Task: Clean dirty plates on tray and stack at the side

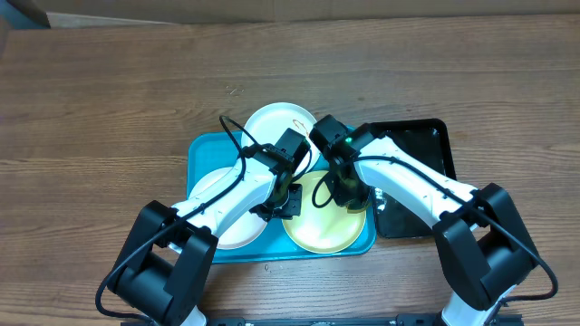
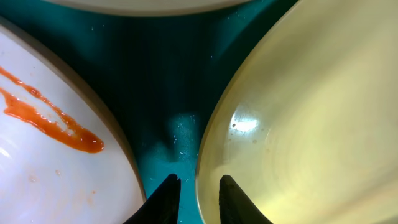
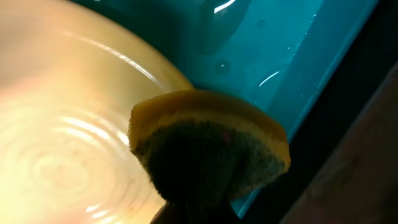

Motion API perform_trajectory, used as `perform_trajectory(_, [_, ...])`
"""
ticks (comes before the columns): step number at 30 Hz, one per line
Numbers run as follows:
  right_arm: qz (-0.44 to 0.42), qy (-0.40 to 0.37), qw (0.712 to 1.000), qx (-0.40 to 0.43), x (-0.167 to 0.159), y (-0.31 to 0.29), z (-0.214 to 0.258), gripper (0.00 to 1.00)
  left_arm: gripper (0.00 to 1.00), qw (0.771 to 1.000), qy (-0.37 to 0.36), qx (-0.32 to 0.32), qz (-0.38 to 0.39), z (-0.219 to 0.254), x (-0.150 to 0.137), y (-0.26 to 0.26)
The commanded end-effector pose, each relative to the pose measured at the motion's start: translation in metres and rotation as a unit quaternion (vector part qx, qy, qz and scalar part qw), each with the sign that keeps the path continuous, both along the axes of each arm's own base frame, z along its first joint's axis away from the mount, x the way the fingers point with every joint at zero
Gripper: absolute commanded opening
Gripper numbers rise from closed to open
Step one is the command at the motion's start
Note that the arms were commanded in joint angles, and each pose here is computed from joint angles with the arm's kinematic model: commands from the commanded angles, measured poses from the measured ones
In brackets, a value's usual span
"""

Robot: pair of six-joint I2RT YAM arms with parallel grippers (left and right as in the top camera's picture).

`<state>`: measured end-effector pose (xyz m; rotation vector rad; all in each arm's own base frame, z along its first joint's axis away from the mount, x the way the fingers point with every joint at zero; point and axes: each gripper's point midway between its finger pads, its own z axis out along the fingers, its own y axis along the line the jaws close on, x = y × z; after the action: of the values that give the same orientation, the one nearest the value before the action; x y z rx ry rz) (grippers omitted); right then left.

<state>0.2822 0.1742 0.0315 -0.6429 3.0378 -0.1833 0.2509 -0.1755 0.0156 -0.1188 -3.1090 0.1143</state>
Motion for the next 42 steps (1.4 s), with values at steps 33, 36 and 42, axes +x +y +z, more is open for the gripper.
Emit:
perform_trajectory(33, [-0.040, 0.044, 0.990, 0.129, -0.033, 0.031, -0.036, 0.04, 0.15, 1.000, 0.002, 0.001, -0.001, -0.005, 0.000, 0.001])
perform_trajectory(36, [-0.039, 0.064, 0.985, 0.154, -0.039, 0.040, -0.034, 0.04, 0.15, 1.000, 0.002, 0.001, -0.001, -0.005, 0.000, 0.001])
perform_trajectory(42, [-0.022, 0.095, 0.973, 0.210, -0.042, 0.058, -0.019, 0.04, 0.16, 1.000, 0.003, 0.001, -0.001, -0.005, 0.000, 0.001])
